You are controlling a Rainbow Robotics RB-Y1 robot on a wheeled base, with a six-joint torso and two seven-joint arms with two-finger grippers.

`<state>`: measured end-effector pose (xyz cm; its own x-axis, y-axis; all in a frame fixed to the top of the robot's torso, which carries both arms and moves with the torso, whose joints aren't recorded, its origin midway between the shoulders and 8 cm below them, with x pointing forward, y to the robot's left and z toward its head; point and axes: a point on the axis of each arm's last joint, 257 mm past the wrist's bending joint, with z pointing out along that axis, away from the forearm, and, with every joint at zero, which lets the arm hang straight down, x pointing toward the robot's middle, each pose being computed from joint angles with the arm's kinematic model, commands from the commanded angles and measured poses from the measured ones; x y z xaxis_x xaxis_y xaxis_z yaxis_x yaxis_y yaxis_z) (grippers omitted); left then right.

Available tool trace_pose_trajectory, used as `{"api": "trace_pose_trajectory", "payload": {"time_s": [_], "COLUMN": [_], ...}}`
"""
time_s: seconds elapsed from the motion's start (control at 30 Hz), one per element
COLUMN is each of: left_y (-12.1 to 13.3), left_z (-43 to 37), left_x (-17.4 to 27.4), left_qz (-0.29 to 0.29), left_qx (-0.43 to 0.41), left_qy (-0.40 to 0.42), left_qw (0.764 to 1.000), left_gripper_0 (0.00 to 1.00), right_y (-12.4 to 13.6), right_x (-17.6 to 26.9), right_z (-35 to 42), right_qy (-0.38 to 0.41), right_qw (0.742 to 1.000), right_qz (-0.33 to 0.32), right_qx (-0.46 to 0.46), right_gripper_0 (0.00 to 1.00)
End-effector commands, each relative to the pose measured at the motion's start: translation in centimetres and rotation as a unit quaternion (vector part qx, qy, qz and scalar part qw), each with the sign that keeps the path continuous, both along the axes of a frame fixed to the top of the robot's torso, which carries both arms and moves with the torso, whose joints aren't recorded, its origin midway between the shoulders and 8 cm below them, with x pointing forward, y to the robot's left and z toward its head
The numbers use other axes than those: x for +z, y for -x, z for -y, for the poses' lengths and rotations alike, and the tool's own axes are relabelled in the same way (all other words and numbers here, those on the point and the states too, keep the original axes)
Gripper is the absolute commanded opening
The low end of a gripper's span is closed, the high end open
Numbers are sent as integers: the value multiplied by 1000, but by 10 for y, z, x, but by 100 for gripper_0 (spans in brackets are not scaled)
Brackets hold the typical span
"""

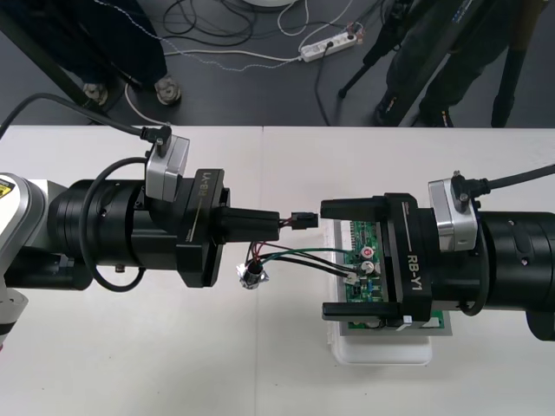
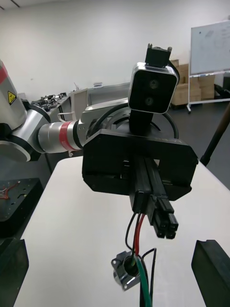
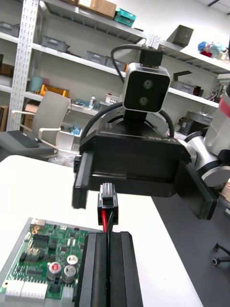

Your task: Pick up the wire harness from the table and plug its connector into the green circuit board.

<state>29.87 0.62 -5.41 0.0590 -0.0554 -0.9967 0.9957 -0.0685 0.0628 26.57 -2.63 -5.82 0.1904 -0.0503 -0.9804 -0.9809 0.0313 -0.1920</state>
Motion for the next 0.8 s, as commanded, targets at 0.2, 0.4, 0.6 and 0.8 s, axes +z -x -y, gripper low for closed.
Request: {"api": "trace_pose_trajectory", "payload": {"time_s": [0.2, 0.4, 0.6, 0.8], "left_y": [-12, -17, -23, -25], "left_z": [-24, -35, -45, -54], "left_x": [-3, -14, -26, -40], "left_qz": [72, 83, 97, 98], "left_qx": [-2, -13, -19, -28], "left_qy": [-16, -11, -13, -18], "left_qw": [997, 996, 995, 995], "left_gripper_0": [0, 0, 0, 0], "right_y": [2, 6, -6, -40], "right_x": [-20, -37, -36, -31], "right_z": [28, 50, 67, 87], "right_qy": [83, 156, 189, 215], "right_qw": [997, 988, 982, 974], "right_qz": [0, -10, -15, 11], "right_qx": [0, 11, -12, -74], "right_gripper_0": [100, 100, 100, 100]}}
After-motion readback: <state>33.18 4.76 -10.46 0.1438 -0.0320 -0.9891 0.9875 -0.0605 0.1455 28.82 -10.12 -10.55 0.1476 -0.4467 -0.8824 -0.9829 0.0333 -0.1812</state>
